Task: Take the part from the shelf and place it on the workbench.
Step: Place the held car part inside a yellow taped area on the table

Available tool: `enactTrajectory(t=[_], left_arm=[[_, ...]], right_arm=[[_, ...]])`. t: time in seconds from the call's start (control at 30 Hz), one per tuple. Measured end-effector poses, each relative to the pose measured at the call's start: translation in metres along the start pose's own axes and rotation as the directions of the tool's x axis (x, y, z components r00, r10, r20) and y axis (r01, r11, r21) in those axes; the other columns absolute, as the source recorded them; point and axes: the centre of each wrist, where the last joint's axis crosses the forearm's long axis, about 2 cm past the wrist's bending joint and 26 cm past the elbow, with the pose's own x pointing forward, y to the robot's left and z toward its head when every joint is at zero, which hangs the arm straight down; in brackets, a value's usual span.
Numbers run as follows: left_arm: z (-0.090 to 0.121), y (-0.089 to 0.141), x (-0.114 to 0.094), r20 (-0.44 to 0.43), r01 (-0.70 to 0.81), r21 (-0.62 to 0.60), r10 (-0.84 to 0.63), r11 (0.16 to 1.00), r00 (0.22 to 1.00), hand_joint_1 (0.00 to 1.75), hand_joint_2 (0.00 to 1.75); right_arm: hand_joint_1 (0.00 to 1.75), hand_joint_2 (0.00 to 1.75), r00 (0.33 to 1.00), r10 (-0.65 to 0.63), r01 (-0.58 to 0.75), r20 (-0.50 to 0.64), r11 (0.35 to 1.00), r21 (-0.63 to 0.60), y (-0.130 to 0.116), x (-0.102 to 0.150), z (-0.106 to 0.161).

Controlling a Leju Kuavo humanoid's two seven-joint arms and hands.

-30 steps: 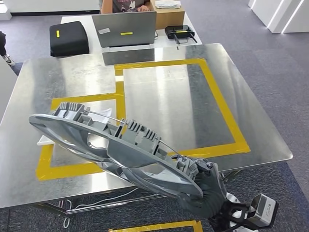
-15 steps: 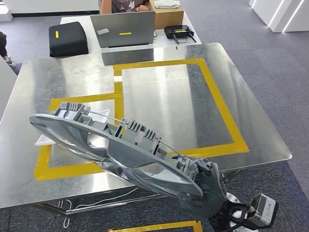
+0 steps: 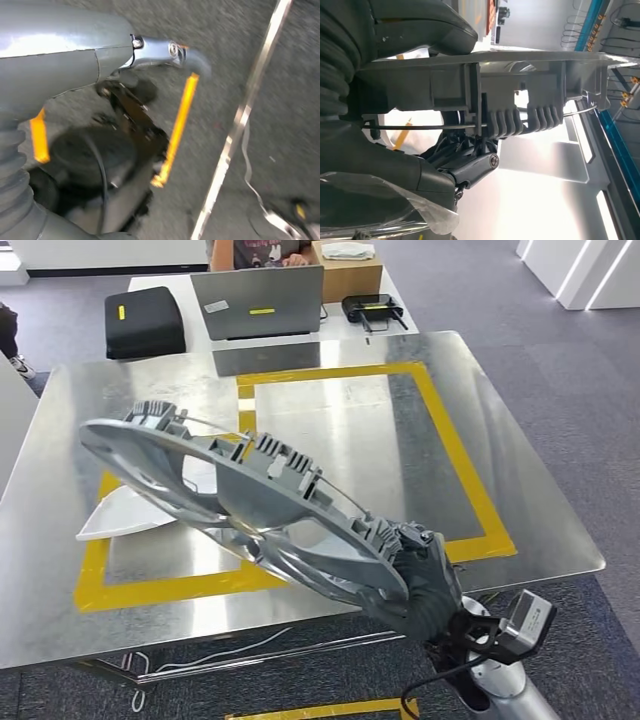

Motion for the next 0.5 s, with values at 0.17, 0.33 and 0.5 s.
enactTrajectory(t=[0.17, 0.33, 0.5], left_arm=[[0.005, 0.014, -0.002, -0.015, 0.005, 0.044, -0.004, 0.999, 1.0, 0.0, 1.75], [0.007, 0.018, -0.002, -0.017, -0.008, 0.063, 0.009, 0.998, 1.0, 0.0, 1.75], [0.012, 0.021, -0.007, -0.029, -0.091, 0.171, 0.098, 0.981, 0.995, 0.0, 1.75]], right_arm=[[1.75, 1.75, 1.0, 0.022, -0.022, 0.0, 1.0, 0.005, -0.004, -0.003, -0.004], [1.75, 1.75, 1.0, 0.029, -0.029, -0.007, 1.0, 0.004, -0.005, -0.005, -0.003], [1.75, 1.75, 0.98, 0.185, -0.186, -0.068, 0.983, -0.008, -0.009, -0.008, -0.005]])
